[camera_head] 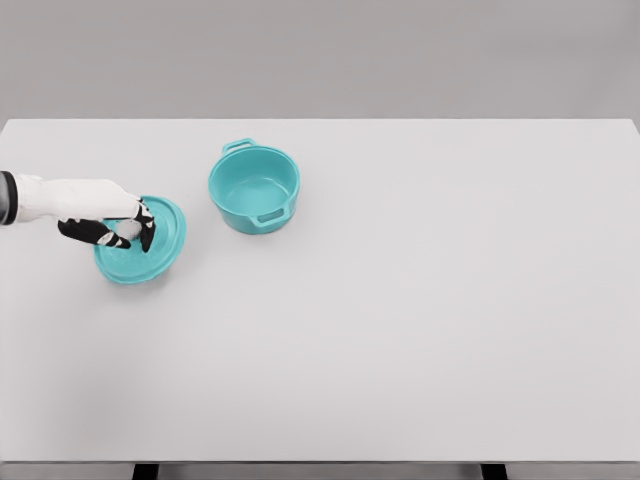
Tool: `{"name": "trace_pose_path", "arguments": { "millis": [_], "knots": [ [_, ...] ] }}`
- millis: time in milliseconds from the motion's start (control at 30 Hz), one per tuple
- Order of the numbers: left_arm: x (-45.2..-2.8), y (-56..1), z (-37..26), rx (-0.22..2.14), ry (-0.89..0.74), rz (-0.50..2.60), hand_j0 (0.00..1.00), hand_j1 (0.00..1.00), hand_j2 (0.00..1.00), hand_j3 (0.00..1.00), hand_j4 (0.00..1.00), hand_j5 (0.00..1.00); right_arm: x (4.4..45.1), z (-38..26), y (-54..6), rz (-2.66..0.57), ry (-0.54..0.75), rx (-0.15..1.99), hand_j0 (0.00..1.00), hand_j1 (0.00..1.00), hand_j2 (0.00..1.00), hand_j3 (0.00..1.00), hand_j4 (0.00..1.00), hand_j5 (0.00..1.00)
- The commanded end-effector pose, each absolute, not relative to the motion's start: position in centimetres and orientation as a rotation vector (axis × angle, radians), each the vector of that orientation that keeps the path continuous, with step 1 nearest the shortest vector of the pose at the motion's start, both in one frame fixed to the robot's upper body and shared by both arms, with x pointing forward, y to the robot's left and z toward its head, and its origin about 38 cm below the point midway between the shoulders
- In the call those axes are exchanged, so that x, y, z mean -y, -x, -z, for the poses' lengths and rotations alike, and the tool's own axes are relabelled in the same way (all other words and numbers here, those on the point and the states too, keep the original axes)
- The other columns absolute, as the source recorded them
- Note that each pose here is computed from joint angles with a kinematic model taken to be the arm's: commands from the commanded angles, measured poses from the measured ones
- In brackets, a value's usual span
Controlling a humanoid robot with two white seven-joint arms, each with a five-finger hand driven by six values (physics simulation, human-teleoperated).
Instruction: Cover the pot with left arm
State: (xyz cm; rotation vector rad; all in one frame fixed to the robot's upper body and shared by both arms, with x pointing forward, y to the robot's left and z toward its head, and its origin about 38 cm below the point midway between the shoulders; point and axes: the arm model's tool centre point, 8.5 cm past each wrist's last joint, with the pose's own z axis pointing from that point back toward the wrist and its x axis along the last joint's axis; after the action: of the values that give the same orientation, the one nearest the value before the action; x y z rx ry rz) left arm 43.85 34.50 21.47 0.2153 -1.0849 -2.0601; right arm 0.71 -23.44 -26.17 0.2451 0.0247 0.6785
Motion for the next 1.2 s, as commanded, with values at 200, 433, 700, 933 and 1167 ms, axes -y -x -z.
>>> {"name": "trace_pose_path", "arguments": {
  "millis": [200,433,700,933,1167],
  "knots": [
    [-33.2,-44.8,-22.8,1.13,-0.23,2.068,0.42,0.42,0.42,0.42,0.42,0.42,23.4,26.2,-0.6,-0.678,-0.246,-0.026,1.0,1.0,1.0,1.0,1.0,1.0],
    [-31.6,-45.9,-24.5,1.171,-0.263,2.069,0.42,0.42,0.42,0.42,0.42,0.42,23.4,26.2,-0.6,-0.678,-0.246,-0.026,1.0,1.0,1.0,1.0,1.0,1.0],
    [-29.3,-47.1,-25.7,1.21,-0.278,2.063,0.42,0.42,0.42,0.42,0.42,0.42,23.4,26.2,-0.6,-0.678,-0.246,-0.026,1.0,1.0,1.0,1.0,1.0,1.0],
    [-28.3,-47.5,-26.7,1.239,-0.289,2.078,0.42,0.42,0.42,0.42,0.42,0.42,23.4,26.2,-0.6,-0.678,-0.246,-0.026,1.0,1.0,1.0,1.0,1.0,1.0],
    [-26.7,-48.1,-27.5,1.267,-0.292,2.078,0.42,0.42,0.42,0.42,0.42,0.42,23.4,26.2,-0.7,-0.678,-0.245,-0.025,1.0,1.0,1.0,1.0,1.0,1.0]
  ]
}}
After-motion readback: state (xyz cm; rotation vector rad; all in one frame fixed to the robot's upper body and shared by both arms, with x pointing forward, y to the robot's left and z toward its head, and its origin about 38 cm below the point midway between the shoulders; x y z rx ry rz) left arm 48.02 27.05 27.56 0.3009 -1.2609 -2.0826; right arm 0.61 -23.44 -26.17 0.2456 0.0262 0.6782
